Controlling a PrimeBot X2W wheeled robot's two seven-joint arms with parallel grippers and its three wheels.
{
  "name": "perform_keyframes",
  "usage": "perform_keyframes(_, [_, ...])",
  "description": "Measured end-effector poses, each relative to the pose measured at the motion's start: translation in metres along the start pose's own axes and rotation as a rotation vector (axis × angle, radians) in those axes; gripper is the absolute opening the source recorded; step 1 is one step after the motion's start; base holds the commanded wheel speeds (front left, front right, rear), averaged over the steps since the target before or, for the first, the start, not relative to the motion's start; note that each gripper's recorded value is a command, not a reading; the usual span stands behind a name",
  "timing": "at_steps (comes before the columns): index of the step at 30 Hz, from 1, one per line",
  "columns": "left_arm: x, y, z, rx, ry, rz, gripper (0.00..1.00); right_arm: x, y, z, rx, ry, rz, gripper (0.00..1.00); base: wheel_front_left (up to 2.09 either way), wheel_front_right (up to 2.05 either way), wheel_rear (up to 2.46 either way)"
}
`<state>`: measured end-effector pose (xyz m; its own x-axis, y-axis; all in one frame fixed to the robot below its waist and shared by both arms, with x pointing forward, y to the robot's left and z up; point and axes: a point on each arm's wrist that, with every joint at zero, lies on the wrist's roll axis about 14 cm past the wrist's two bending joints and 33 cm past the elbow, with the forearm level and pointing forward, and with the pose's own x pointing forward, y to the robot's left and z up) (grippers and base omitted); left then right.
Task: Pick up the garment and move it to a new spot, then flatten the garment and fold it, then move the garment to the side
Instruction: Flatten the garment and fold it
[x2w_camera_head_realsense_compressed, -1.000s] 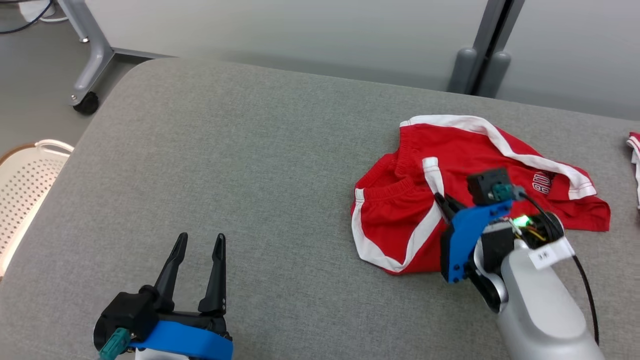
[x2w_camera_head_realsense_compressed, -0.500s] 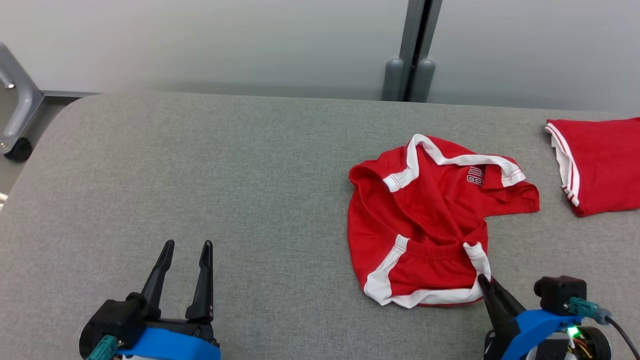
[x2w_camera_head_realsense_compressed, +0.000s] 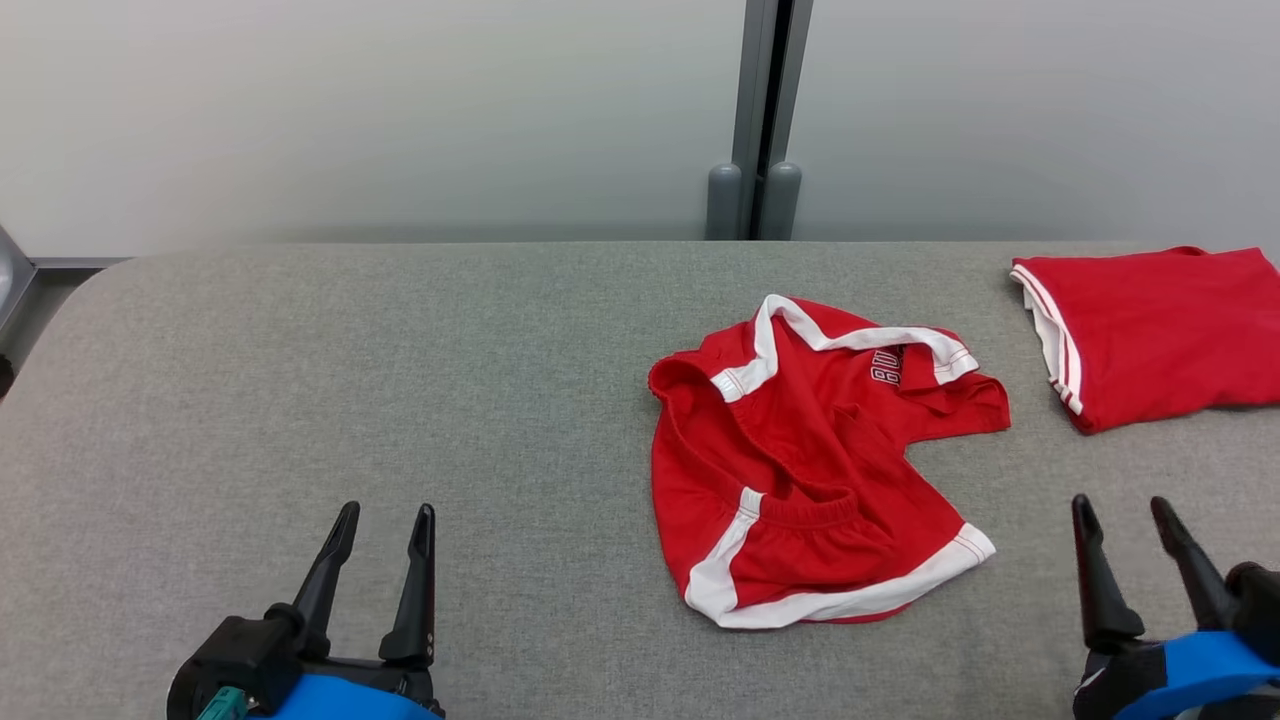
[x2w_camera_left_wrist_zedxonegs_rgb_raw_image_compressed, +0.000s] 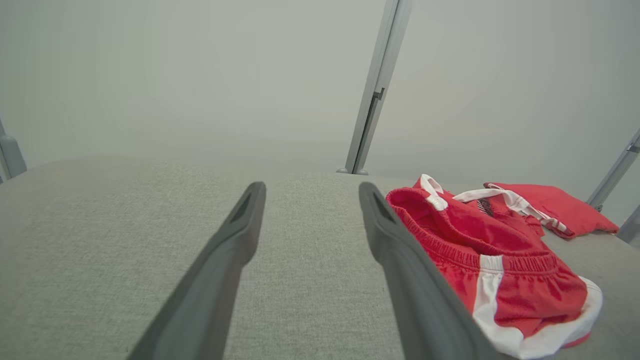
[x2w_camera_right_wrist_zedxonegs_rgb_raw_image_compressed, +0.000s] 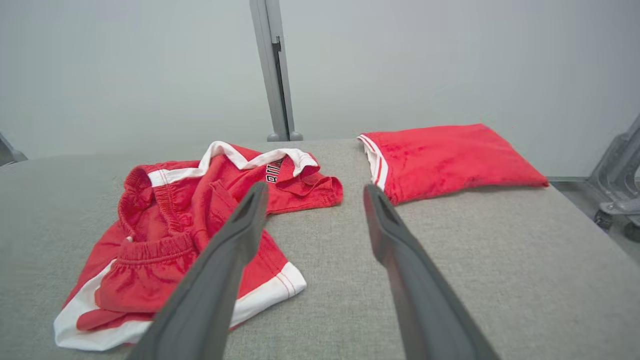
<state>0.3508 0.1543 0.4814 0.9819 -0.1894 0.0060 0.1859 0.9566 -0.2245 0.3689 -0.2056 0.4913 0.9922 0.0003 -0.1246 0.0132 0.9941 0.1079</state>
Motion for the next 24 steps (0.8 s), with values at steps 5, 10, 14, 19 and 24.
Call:
perform_keyframes(5, [-0.001, -0.005, -0.001, 0.002, 0.003, -0.016, 1.0, -0.007, -0.009, 0.023, -0.083, -0.119, -0.029, 1.0, 0.0, 0.0, 0.0])
perform_keyframes(10, [-0.003, -0.018, -0.009, 0.01, 0.029, -0.061, 1.0, -0.016, -0.006, 0.016, -0.099, -0.111, -0.021, 1.0, 0.0, 0.0, 0.0])
perform_keyframes(14, [0.007, -0.047, -0.013, 0.019, 0.055, -0.156, 1.0, -0.018, -0.002, 0.011, -0.089, -0.09, -0.007, 1.0, 0.0, 0.0, 0.0])
perform_keyframes(19, [0.028, -0.105, -0.027, 0.038, 0.163, -0.334, 1.0, -0.016, 0.012, 0.003, -0.08, -0.067, 0.033, 1.0, 0.0, 0.0, 0.0])
perform_keyframes(24, [0.042, -0.162, -0.054, 0.104, 0.333, -0.538, 1.0, -0.009, 0.024, -0.007, -0.071, -0.038, 0.068, 1.0, 0.0, 0.0, 0.0])
